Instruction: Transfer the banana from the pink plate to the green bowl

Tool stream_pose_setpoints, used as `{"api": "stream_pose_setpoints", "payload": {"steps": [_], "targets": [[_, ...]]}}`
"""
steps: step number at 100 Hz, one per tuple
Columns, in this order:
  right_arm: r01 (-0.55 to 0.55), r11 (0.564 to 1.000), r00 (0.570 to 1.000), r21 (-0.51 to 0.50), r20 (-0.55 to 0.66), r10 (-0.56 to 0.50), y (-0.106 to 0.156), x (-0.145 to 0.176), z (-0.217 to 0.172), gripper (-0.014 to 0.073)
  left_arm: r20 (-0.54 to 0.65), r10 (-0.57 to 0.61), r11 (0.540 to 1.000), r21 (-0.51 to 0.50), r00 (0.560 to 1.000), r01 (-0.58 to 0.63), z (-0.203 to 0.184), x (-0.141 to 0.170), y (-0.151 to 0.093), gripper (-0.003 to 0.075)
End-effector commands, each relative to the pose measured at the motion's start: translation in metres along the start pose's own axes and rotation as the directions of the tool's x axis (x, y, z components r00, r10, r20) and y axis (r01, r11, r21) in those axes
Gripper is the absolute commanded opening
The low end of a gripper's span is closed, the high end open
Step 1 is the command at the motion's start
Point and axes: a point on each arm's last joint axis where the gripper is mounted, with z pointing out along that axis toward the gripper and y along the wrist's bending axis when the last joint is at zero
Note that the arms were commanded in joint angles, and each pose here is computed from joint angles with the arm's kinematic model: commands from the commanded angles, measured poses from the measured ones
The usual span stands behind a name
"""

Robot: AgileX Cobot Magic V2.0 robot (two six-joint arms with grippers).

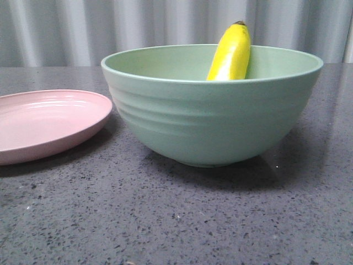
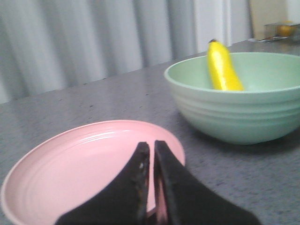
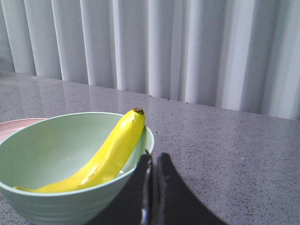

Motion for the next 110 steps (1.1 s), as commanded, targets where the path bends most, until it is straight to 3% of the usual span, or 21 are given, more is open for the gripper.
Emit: {"api": "stream_pose_setpoints", "payload": {"steps": [1,27,48,60,79,110], "targets": [[0.019,1.000,0.996,0.002,0.088,-0.019,0.000,-0.015,-0.001,-0.0071,0.111,0.020,0.992,-0.123,0.994,-0.006,-0.004,-0.010,0.009,-0.0020],[0.019,1.000,0.996,0.002,0.088,-0.019,0.000,-0.015,-0.001,-0.0071,0.151,0.065,0.913,-0.408,0.986,0.002,-0.020,0.006,0.024,-0.0020],[0.019,1.000,0.996,0.002,0.088,-0.019,0.000,-0.015,-0.001,-0.0071,0.082,0.053,0.849,-0.529,0.995,-0.002,-0.029,0.014,0.027,-0.0020],[0.019,1.000,0.996,0.002,0.087,-0.019,0.000,-0.015,0.000,-0.0071,0.016,0.014,0.834,-0.552,1.000,-0.003,-0.029,0.021,0.029,-0.0020],[0.019,1.000,0.996,0.002,0.086,-0.019,0.000,-0.014,0.000,-0.0071,-0.141,-0.088,0.846,-0.533,0.986,-0.001,-0.028,0.038,0.026,-0.0020],[0.019,1.000,0.996,0.002,0.086,-0.019,0.000,-0.014,0.000,-0.0071,-0.133,-0.085,0.845,-0.534,0.987,0.001,-0.028,0.037,0.026,-0.0020]]}}
